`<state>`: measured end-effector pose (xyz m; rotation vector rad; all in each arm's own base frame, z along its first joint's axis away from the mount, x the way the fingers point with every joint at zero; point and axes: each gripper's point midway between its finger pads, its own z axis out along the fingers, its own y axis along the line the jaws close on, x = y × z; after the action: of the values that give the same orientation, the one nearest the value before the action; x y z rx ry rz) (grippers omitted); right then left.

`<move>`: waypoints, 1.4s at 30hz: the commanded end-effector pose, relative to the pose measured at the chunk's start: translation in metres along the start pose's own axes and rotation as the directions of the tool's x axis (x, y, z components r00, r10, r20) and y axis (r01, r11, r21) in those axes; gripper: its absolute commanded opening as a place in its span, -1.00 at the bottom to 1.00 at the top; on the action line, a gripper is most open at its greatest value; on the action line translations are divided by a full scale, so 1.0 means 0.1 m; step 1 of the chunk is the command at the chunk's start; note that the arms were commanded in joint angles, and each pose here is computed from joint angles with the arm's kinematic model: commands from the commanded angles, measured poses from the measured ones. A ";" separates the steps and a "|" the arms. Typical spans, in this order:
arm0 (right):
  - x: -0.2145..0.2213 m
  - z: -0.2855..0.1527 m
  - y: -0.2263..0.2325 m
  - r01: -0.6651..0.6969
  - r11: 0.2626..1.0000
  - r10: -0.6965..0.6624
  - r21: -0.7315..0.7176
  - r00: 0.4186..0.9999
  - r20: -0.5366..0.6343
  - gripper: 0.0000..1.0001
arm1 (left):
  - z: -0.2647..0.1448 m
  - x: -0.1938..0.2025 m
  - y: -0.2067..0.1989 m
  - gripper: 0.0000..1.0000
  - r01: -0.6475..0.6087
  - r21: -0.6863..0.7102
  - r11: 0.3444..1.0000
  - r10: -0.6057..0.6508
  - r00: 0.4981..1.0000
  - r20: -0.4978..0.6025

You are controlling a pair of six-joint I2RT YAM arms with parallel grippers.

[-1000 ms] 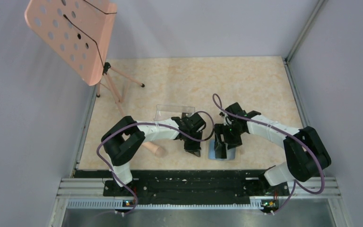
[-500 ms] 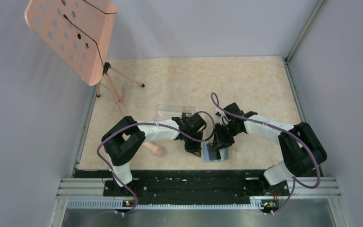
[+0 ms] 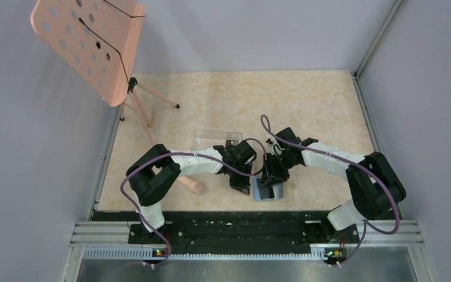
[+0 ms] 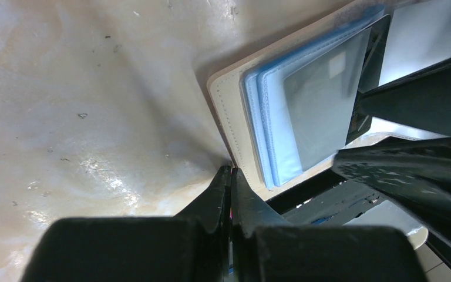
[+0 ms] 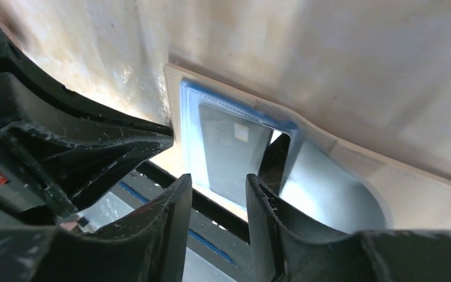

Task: Put the credit cards into the card holder
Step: Insert the credit card into the card holder.

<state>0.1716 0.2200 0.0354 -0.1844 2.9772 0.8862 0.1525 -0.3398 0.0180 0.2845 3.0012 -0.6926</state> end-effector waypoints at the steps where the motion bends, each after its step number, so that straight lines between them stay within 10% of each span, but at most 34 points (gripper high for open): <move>1: -0.21 -0.25 0.03 0.070 0.994 -0.080 0.087 0.990 0.116 -0.15 | 0.13 0.04 0.18 -1.00 -0.004 -0.077 0.997 0.004 1.000 0.007; 21: 0.10 -0.03 -0.17 0.023 0.998 -0.021 0.066 0.999 -0.038 -0.12 | 0.13 0.03 0.16 -1.00 -0.011 -0.072 0.997 0.010 1.000 -0.001; 33: -0.03 0.14 0.24 0.009 0.998 -0.012 -0.064 0.999 -0.050 -0.81 | 0.09 -0.02 0.16 -1.00 -0.008 -0.088 0.996 0.010 1.000 0.013; 42: -0.10 0.13 0.32 0.019 0.996 -0.022 -0.083 0.999 -0.033 -0.72 | -0.15 -0.19 0.37 -0.95 0.025 -0.172 0.985 -0.009 0.996 0.090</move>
<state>0.1611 0.2275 0.0220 -0.1599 3.0811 0.8957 0.1569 -0.3275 0.0177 0.2483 3.0250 -0.6119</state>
